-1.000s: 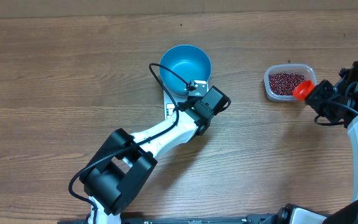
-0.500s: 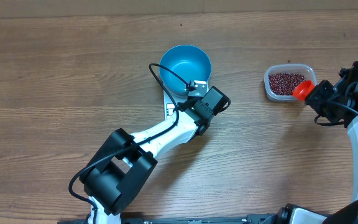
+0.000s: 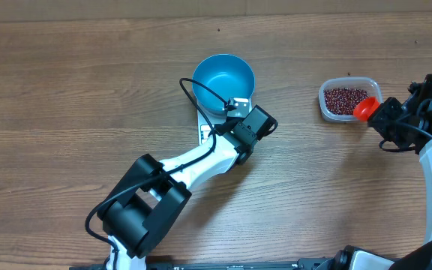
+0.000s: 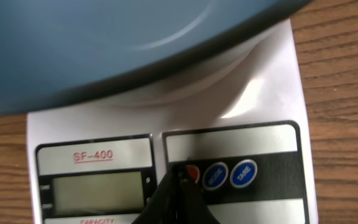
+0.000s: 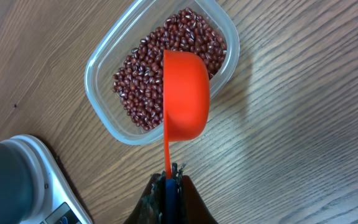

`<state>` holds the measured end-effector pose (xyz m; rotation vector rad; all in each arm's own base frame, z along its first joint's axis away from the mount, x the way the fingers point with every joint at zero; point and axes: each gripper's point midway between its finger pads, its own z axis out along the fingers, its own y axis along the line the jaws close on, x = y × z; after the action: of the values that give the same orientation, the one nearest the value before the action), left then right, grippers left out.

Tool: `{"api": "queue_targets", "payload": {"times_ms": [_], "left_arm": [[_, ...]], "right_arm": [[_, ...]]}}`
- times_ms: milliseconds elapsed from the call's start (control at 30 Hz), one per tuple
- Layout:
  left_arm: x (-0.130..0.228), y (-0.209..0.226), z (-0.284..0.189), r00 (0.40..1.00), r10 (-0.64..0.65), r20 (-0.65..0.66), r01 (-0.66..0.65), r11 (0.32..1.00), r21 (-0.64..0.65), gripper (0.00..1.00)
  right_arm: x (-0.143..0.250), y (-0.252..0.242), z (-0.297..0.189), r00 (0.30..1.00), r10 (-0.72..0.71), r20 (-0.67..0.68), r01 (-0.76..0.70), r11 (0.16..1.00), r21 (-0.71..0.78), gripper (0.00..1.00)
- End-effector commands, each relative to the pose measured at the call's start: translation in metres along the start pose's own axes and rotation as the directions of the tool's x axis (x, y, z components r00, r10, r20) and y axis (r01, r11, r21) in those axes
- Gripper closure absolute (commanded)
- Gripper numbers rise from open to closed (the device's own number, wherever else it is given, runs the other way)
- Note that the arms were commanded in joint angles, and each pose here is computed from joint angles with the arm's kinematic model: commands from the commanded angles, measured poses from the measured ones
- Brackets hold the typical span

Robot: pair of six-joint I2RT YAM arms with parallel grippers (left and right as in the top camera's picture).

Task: Scoop item into bowl and weigh 150g on scale
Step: 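Lift the left gripper up and away from the scale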

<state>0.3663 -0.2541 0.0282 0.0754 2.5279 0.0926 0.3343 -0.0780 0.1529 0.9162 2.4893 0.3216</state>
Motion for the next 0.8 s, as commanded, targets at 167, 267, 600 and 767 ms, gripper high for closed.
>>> {"api": "queue_targets", "payload": {"times_ms": [167, 267, 600, 767], "left_arm": [[0.013, 0.006, 0.015, 1.000, -0.001, -0.023, 0.000, 1.000, -0.031, 0.96], [0.013, 0.006, 0.015, 1.000, -0.001, -0.023, 0.000, 1.000, -0.031, 0.96], [0.001, -0.004, 0.002, 0.998, 0.069, 0.001, -0.069, 0.998, -0.002, 0.96], [-0.012, -0.014, -0.030, 0.988, 0.151, 0.024, -0.152, 0.988, 0.033, 0.96]], "right_arm": [[-0.006, -0.001, -0.003, 1.000, -0.009, 0.016, 0.008, 1.000, 0.017, 0.96], [-0.006, -0.001, -0.003, 1.000, -0.009, 0.015, 0.008, 1.000, 0.017, 0.96], [-0.006, -0.001, -0.003, 1.000, -0.008, 0.014, 0.008, 1.000, 0.017, 0.96], [-0.007, -0.001, -0.003, 1.000, -0.008, 0.016, 0.008, 1.000, 0.016, 0.96]]}}
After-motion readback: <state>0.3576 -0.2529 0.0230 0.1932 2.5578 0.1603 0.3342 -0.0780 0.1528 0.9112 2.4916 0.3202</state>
